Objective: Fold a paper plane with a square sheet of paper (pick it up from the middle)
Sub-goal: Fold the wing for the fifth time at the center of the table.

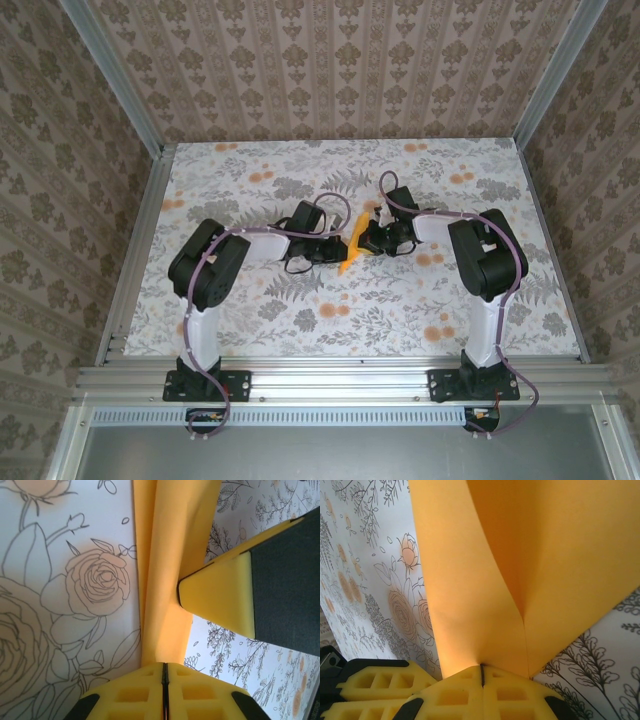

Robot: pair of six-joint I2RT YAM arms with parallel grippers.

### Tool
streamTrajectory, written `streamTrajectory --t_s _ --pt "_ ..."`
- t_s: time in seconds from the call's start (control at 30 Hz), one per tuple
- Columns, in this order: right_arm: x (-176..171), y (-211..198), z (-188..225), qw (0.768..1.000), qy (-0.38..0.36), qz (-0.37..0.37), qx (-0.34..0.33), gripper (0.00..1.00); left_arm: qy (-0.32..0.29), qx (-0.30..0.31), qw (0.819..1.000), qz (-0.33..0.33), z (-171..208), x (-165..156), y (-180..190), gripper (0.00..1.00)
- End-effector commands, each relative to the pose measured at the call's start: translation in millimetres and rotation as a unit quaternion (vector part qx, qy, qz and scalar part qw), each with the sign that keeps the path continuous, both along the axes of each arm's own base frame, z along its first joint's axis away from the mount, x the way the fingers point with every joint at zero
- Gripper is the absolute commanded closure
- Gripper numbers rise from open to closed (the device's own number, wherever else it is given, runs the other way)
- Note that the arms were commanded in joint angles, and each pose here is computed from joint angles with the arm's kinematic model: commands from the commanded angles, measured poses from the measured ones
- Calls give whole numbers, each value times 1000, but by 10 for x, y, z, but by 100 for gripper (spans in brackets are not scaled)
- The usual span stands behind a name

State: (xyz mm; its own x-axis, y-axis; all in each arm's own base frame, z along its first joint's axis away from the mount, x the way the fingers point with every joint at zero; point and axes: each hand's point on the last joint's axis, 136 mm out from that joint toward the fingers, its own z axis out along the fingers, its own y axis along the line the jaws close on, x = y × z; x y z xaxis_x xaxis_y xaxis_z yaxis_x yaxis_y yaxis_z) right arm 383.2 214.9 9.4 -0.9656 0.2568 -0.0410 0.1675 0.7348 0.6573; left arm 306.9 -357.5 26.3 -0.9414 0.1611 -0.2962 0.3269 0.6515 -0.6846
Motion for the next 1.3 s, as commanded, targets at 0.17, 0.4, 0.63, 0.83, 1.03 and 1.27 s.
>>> streamTrajectory --t_s 0.17,0.4,0.63,0.83,1.03,1.27 --pt "-521 -524 -854 980 130 -39 -146 98 44 37 998 -37 -120 -444 99 90" --pt "-562 -562 -894 977 141 -49 -154 100 43 64 995 -57 -158 -601 87 90" --pt "-617 -597 -947 974 149 -66 -160 100 43 85 993 -74 -188 -772 76 90" --pt "-658 -625 -989 971 155 -79 -164 100 40 106 991 -77 -213 -880 85 90" --pt "-675 -631 -1003 970 156 -86 -165 100 42 131 987 -81 -269 -1013 163 90" --pt "-635 -580 -956 975 145 -82 -150 100 2 81 996 -44 170 -758 107 87"
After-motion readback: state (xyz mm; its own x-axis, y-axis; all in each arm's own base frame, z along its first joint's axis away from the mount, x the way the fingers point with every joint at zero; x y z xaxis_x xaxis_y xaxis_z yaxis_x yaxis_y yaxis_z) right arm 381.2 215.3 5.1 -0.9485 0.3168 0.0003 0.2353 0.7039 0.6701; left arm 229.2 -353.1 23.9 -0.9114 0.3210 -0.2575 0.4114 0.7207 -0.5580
